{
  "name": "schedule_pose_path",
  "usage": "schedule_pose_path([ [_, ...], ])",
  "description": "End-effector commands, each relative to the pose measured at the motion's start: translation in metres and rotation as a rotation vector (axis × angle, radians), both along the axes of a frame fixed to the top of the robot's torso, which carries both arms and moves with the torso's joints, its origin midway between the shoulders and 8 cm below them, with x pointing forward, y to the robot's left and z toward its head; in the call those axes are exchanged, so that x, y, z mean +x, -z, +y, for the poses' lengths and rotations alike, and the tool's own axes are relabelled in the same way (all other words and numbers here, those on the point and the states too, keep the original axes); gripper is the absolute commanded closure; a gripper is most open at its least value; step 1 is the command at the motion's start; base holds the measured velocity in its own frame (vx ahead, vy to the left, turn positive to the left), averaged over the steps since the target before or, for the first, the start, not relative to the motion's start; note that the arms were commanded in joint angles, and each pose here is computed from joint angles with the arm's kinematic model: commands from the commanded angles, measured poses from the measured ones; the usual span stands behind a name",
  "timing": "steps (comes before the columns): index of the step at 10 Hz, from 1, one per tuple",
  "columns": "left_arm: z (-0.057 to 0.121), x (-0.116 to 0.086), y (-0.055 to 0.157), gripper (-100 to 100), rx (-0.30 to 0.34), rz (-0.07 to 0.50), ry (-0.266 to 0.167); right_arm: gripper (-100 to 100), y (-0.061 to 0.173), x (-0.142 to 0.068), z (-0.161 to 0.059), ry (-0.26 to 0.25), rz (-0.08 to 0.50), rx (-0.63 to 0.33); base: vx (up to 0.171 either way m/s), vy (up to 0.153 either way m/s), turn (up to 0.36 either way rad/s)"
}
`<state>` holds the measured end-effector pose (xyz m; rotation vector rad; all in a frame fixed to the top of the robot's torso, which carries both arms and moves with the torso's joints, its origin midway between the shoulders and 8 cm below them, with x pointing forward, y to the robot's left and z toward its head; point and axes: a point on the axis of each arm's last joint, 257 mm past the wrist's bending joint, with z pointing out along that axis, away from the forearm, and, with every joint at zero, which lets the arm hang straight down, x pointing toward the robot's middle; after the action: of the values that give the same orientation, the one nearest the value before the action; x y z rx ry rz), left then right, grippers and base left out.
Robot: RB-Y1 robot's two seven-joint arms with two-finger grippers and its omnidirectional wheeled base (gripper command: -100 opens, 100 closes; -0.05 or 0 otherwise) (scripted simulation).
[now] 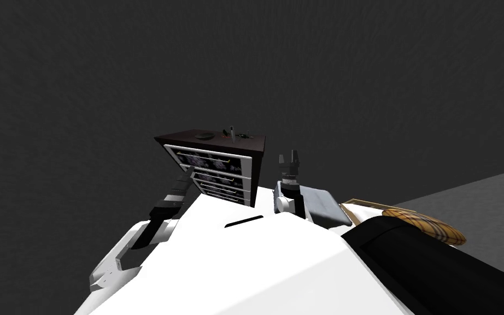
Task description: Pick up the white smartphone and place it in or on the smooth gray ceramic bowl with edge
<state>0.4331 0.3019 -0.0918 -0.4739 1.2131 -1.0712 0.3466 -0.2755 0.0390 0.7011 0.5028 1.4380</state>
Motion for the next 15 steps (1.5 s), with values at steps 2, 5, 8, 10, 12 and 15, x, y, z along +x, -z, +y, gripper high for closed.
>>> schedule_pose_path([
  [2, 0.010, 0.011, 0.009, -100, 0.054, 0.042, 0.006, 0, 0.000, 0.000, 0.000, 0.000, 0.000, 0.000, -0.048, 0.078, 0.030],
  [5, 0.018, 0.020, 0.013, -100, 0.095, 0.065, 0.009, 0, 0.000, 0.000, 0.000, 0.000, 0.000, 0.000, -0.033, 0.045, 0.028],
  [8, 0.035, 0.037, 0.018, -100, 0.164, 0.104, 0.004, 0, 0.000, 0.000, 0.000, 0.000, 0.000, 0.000, -0.039, 0.038, 0.014],
  [10, 0.044, 0.045, 0.018, -100, 0.203, 0.122, 0.000, 0, 0.000, 0.000, 0.000, 0.000, 0.000, 0.000, -0.032, 0.025, -0.003],
  [12, 0.054, 0.054, 0.016, -100, 0.246, 0.137, -0.005, 0, 0.000, 0.000, 0.000, 0.000, 0.000, 0.000, -0.032, 0.013, -0.015],
  [15, 0.066, 0.063, 0.011, -100, 0.308, 0.150, -0.011, 0, 0.000, 0.000, 0.000, 0.000, 0.000, 0.000, -0.027, -0.002, -0.026],
])
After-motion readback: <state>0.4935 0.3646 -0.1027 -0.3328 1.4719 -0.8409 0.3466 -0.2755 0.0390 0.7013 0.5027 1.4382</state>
